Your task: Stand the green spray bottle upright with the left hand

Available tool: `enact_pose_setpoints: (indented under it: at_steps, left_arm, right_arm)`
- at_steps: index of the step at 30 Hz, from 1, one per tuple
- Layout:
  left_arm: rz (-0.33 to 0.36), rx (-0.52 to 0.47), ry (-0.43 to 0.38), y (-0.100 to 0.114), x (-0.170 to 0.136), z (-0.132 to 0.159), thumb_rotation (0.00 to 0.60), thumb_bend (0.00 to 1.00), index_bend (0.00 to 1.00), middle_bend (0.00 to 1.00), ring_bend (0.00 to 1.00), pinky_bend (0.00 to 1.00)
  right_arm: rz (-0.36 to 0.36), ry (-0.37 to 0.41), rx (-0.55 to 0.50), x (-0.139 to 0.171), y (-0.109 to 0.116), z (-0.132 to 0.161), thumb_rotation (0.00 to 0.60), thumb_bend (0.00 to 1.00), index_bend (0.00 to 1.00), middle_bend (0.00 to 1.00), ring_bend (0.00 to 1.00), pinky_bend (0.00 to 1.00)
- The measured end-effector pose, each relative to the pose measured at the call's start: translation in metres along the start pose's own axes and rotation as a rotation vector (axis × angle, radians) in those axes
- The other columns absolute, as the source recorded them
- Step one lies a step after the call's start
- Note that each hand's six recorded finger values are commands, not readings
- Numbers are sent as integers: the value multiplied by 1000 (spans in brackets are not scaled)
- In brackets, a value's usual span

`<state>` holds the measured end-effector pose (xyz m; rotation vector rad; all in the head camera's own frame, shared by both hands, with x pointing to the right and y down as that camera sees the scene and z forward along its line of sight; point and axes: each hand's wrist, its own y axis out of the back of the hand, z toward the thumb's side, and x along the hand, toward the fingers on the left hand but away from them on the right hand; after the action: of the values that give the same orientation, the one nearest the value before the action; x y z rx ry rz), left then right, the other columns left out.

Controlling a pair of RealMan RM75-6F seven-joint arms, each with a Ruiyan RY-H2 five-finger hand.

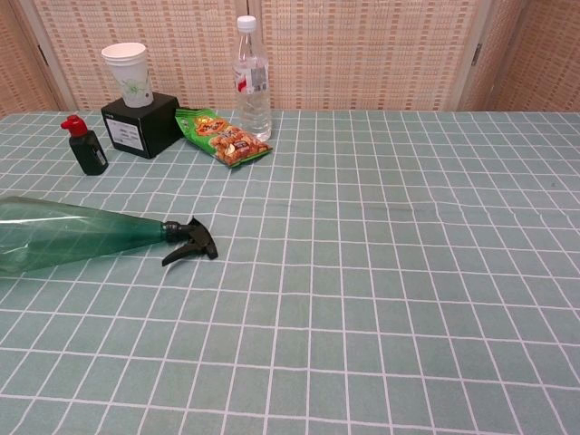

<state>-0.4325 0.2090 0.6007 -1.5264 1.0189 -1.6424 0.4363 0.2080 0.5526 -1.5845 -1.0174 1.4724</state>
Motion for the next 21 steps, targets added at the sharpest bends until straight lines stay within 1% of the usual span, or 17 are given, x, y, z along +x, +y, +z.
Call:
enact_pose_setpoints:
  at_steps: [8,12,21]
  left_arm:
    - [1,13,14,1,-2,-6,600,261,0,0,0,83]
    - [0,10,12,0,-1,-5,600,261,0,0,0,83]
    - [-33,24,-7,-6,3,-1,600,260,0,0,0,82]
  right_arm:
    - [10,15,6,-2,-1,4,600,59,129,61,0,0]
    - [8,9,0,-2,-1,3,600,59,129,62,0,0]
    - [7,-2,3,-1,-1,1,600,59,129,62,0,0]
